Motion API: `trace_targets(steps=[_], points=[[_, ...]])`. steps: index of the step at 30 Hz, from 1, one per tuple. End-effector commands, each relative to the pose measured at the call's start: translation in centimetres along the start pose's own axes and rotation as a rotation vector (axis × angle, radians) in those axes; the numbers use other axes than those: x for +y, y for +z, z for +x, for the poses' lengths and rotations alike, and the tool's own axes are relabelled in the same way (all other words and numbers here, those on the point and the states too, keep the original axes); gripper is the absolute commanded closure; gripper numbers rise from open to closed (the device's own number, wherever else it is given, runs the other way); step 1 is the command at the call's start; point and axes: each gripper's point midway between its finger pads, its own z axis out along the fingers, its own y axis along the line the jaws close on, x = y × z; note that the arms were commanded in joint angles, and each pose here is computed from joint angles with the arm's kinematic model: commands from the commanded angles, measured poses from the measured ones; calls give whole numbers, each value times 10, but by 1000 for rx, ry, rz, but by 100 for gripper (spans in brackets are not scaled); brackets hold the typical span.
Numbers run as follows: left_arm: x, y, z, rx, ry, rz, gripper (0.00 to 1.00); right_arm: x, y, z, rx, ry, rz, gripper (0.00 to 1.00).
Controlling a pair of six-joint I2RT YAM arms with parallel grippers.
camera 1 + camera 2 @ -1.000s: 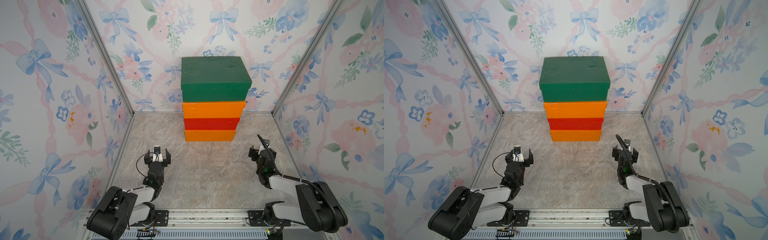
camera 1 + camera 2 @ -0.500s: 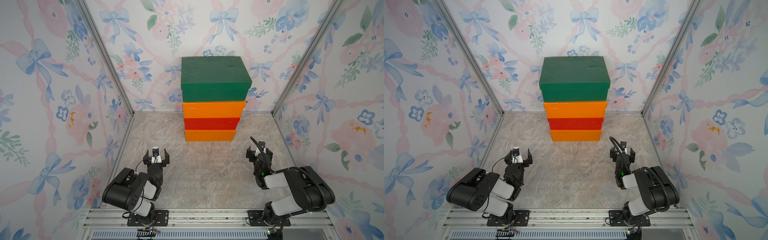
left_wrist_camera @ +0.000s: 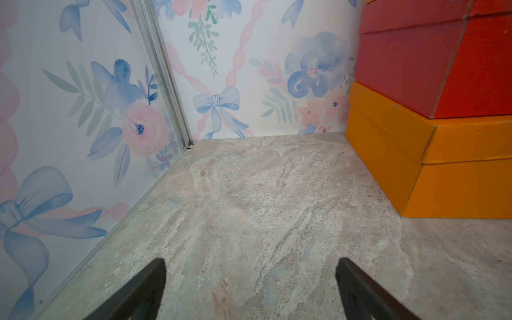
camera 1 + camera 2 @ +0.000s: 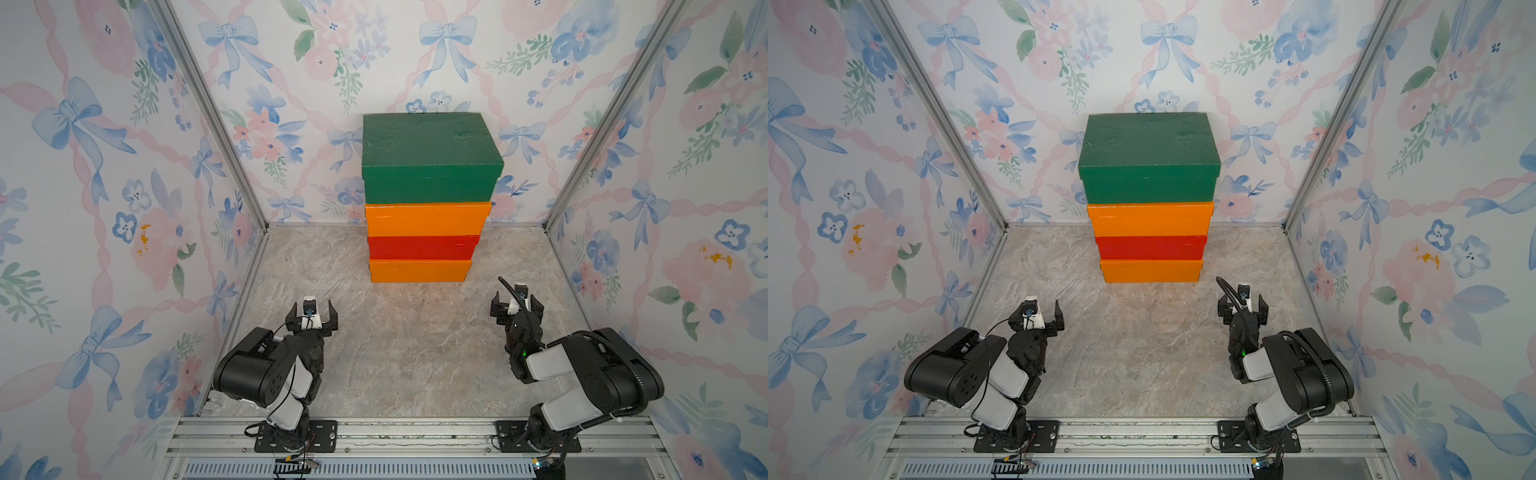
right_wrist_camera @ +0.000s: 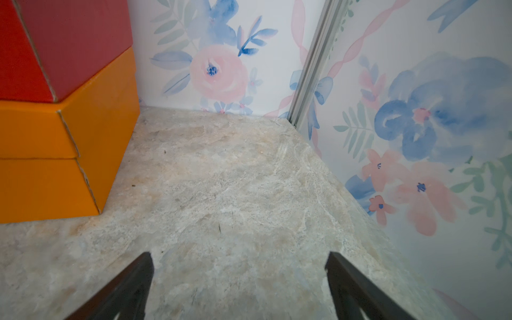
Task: Stack the shoeboxes
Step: Reset both arms
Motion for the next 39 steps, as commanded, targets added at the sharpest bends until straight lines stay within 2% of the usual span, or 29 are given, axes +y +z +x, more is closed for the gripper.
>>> trace_targets(steps=[1,3,8,13,16,19,39], points=[[6,-13,-38,-171,-55,5,2,0,-2,-18,-83,36,-9,3],[3,-11,-39,-173,-45,17,2,2,12,-12,-44,36,-24,3],[-2,-7,-37,-157,-32,33,2,2,18,-10,-6,32,-11,3],[-7,5,-31,-115,-29,59,2,-8,42,2,142,111,-57,3],[-12,28,-21,-33,-33,91,2,-8,42,-1,126,103,-43,3],[-5,47,-11,39,-90,112,2,-8,42,0,131,101,-44,3],[-3,46,-11,37,-94,106,2,-7,42,-1,126,100,-42,3]])
